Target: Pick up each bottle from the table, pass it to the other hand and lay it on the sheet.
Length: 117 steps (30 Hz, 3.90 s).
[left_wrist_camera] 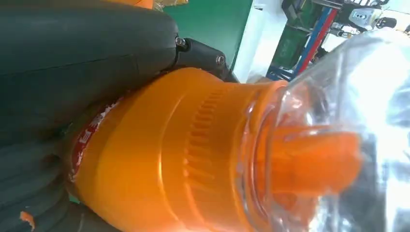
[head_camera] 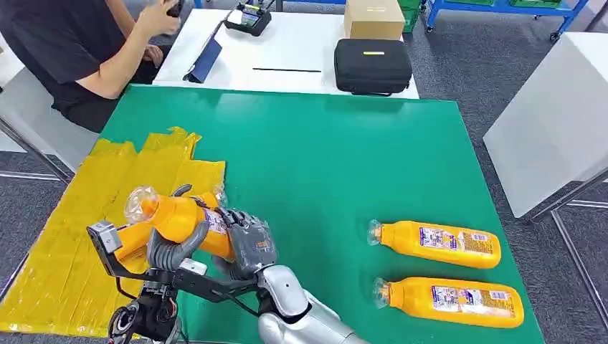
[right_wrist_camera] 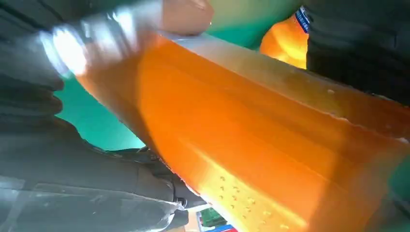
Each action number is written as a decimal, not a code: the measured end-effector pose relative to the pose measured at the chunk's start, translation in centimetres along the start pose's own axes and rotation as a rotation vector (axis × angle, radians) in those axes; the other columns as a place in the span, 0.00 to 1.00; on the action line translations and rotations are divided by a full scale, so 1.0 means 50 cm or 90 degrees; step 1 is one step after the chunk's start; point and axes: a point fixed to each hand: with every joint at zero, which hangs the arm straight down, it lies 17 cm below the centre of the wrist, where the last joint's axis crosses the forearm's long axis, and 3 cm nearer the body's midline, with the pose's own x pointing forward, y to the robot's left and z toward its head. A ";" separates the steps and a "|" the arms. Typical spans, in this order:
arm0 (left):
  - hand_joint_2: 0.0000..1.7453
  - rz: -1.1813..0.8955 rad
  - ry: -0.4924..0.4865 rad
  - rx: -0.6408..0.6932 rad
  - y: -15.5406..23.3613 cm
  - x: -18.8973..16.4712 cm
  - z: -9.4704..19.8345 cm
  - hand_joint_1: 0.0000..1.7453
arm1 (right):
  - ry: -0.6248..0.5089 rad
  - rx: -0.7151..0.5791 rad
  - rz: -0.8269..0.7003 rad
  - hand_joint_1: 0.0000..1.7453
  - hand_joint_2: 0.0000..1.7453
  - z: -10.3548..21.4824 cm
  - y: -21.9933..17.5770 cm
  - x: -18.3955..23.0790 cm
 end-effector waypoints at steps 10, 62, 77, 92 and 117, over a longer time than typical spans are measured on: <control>1.00 -0.071 -0.016 0.017 0.018 0.007 -0.007 1.00 | -0.010 -0.032 -0.011 0.00 0.00 -0.006 -0.022 0.000; 0.00 -1.190 0.102 -0.062 0.165 -0.226 0.109 0.00 | 0.010 -0.140 -0.324 0.00 0.00 0.190 -0.162 -0.167; 0.00 -0.915 0.019 0.097 0.253 -0.089 0.139 0.00 | -0.023 -0.165 -0.346 0.00 0.00 0.175 -0.167 -0.123; 0.00 -0.472 -0.211 0.193 0.031 0.158 0.091 0.00 | 0.054 -0.159 -0.263 0.00 1.00 0.267 -0.153 -0.251; 0.00 -0.311 -0.160 0.063 -0.036 0.158 0.069 0.00 | 0.282 -0.036 0.143 0.00 1.00 0.517 -0.244 -0.433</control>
